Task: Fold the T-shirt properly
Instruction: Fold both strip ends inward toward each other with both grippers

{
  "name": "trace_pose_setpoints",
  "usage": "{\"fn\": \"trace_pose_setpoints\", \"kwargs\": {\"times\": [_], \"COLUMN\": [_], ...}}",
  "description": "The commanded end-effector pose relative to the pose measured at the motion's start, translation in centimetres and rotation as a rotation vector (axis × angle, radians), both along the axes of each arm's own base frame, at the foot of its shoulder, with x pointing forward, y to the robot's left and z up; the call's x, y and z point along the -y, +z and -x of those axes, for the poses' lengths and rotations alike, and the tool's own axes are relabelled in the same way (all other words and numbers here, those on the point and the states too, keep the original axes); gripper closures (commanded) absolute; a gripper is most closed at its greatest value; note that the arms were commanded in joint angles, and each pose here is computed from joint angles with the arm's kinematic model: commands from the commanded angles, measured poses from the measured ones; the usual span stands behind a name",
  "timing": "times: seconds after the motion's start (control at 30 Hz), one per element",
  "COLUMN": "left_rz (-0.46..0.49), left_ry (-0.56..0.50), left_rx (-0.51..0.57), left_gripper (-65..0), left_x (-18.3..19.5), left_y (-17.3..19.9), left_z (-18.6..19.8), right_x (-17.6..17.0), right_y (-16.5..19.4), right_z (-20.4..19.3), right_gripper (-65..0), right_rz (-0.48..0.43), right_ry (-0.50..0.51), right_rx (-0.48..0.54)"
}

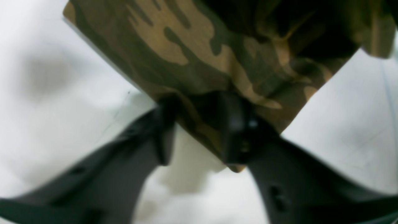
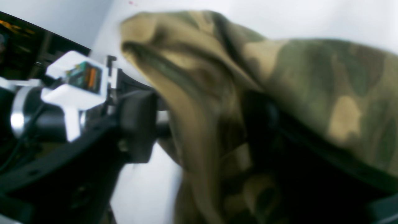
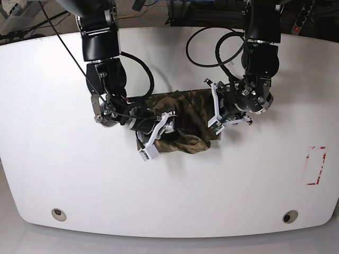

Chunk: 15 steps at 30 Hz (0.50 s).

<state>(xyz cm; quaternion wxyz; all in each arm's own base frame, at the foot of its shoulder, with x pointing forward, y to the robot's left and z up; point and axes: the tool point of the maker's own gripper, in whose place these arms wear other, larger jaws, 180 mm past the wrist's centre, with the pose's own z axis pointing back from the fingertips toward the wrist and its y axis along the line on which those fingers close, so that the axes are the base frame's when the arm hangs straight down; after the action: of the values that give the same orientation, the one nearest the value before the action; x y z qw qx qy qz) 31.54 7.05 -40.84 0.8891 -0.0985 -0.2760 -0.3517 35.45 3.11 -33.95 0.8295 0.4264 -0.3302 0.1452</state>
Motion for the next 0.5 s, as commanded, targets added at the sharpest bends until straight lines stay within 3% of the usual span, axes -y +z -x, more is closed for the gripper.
{"fn": "trace_pose_setpoints", "kwargs": {"times": [0.0, 0.1, 0.23, 0.37, 0.47], "left_rz": [0.090, 0.170, 0.283, 0.368, 0.363], "left_ry": [0.028, 0.081, 0.167, 0.209, 0.243], "left_rx": [0.054, 0.104, 0.163, 0.212, 0.266], "left_gripper": [-34.9, -39.9, -40.0, -39.9, -39.9], "left_x": [0.6, 0.0, -1.6, -2.6, -4.6], "left_y": [1.9, 3.6, 6.1, 8.2, 9.7], "left_z": [-1.3, -2.2, -3.3, -3.5, -3.2], "right_x": [-1.0, -1.1, -1.1, -1.8, -2.7], "right_y": [2.2, 2.3, 4.7, 4.9, 5.4], "right_z": [-1.0, -1.0, -1.2, -0.9, -0.4], "right_gripper": [-42.5, -41.4, -41.9, -41.7, -41.7], "right_rz": [-0.035, -0.037, -0.035, -0.037, -0.031], "right_ry": [0.004, 0.007, 0.011, 0.034, 0.065], "right_rx": [0.060, 0.065, 0.146, 0.154, 0.174]}}
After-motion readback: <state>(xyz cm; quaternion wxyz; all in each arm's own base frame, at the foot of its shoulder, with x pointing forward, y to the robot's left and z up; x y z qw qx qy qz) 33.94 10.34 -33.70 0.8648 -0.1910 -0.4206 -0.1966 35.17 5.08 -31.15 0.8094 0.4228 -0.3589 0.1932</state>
